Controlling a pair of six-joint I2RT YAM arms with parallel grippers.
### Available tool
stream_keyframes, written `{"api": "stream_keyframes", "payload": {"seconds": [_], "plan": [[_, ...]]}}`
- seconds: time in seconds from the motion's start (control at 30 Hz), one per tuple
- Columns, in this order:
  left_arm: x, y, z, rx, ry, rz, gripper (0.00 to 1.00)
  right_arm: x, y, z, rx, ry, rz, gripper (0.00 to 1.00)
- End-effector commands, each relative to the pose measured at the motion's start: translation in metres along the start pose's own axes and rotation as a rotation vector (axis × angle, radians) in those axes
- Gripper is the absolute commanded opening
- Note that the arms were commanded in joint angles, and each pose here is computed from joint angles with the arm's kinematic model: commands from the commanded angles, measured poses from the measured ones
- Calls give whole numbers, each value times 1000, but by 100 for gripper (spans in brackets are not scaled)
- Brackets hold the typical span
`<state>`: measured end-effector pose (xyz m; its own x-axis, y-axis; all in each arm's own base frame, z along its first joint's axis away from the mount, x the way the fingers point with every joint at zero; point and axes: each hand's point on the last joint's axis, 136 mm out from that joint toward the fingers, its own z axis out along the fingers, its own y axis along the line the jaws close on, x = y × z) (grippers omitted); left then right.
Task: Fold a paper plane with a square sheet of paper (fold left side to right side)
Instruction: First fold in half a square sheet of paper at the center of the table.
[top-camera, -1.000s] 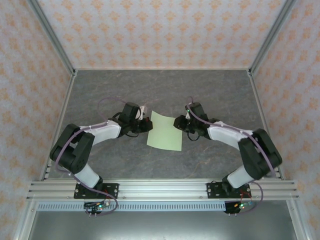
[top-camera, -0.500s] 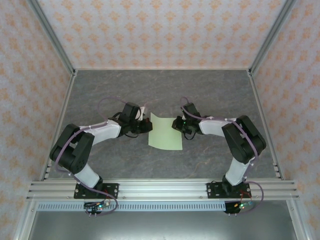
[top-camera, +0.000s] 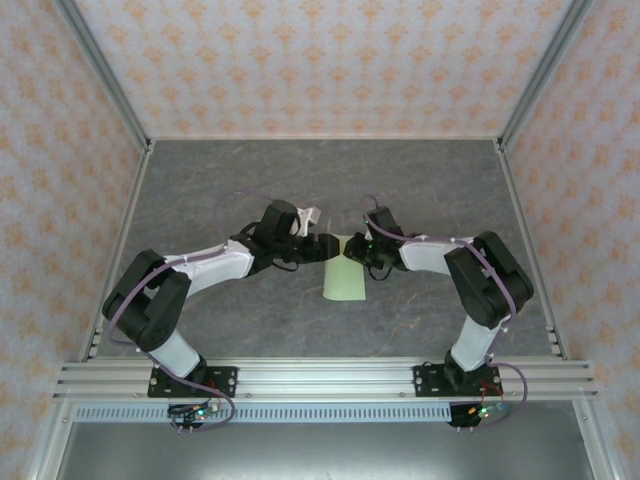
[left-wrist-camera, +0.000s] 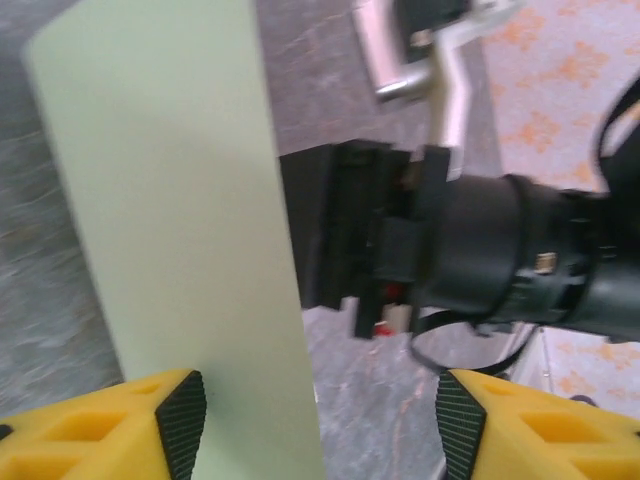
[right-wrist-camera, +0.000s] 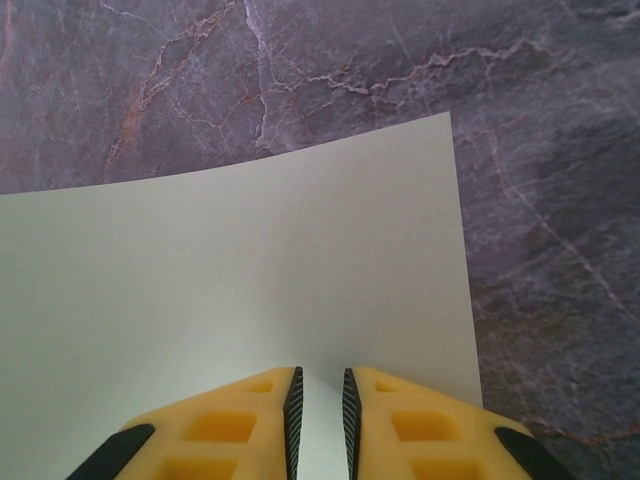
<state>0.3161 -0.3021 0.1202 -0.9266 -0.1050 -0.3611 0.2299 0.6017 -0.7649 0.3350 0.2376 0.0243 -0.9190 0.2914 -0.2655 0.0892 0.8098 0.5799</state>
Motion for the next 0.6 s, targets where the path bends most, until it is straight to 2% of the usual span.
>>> {"api": "stream_keyframes", "payload": {"seconds": [0.0, 0.17, 0.27, 0.47, 0.57], "plan": [[-10, -12, 11, 51, -12, -3, 69, 3, -1, -7, -32, 10, 44, 24], [-11, -7, 20, 54, -10, -22, 70, -18, 15, -26, -113, -40, 60, 27], [-9, -7, 24, 56, -6, -24, 66, -33, 23, -46, -149, -83, 67, 29], [-8, -6, 29, 57, 1, -27, 56, -47, 43, -78, -231, -129, 53, 46], [-7, -3, 30, 53, 3, -31, 51, -43, 53, -77, -295, -93, 74, 48]]}}
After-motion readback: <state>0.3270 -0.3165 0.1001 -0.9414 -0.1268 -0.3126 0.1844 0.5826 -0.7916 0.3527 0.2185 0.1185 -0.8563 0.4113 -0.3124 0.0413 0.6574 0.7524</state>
